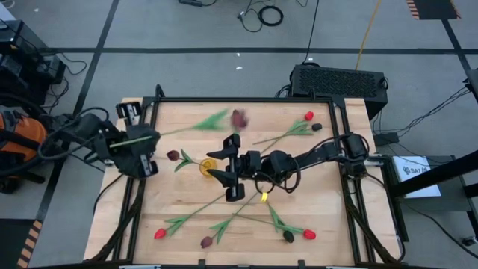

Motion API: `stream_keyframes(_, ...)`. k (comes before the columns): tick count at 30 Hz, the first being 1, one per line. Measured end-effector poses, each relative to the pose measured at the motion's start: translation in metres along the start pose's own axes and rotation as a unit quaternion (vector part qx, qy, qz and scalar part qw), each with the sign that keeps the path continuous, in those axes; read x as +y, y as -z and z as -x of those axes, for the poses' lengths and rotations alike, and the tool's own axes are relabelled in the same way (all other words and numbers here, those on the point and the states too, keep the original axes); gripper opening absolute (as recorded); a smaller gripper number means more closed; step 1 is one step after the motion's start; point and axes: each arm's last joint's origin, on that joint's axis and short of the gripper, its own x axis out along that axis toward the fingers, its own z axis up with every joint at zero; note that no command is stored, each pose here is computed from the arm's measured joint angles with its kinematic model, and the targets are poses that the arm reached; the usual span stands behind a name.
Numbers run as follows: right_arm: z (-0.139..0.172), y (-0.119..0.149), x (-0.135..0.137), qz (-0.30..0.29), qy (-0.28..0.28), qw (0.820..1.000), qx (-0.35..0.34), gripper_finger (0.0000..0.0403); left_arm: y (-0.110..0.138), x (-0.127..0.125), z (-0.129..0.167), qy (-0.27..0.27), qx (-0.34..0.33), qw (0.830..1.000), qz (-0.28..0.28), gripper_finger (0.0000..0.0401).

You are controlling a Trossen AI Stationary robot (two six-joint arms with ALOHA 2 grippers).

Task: Sort flowers into vase by color
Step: Put the top red tulip into the yellow vase

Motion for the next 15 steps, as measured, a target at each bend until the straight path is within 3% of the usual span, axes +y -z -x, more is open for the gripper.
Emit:
stream_keyframes(6, -0.001, -0.013, -0.008, -0.013, 0.002, 0.998, -0.057, 0.0203, 0.008, -0.014, -0.003, 0.085, -0.011, 0.996, 0.012, 0.0005)
stream_keyframes(15, -0.008, -0.024, -0.008, -0.011, -0.028, 0.995, -0.091, 0.0203, 0.021, -0.031, -0.018, 0.089, -0.021, 0.996, -0.017, 0.0005)
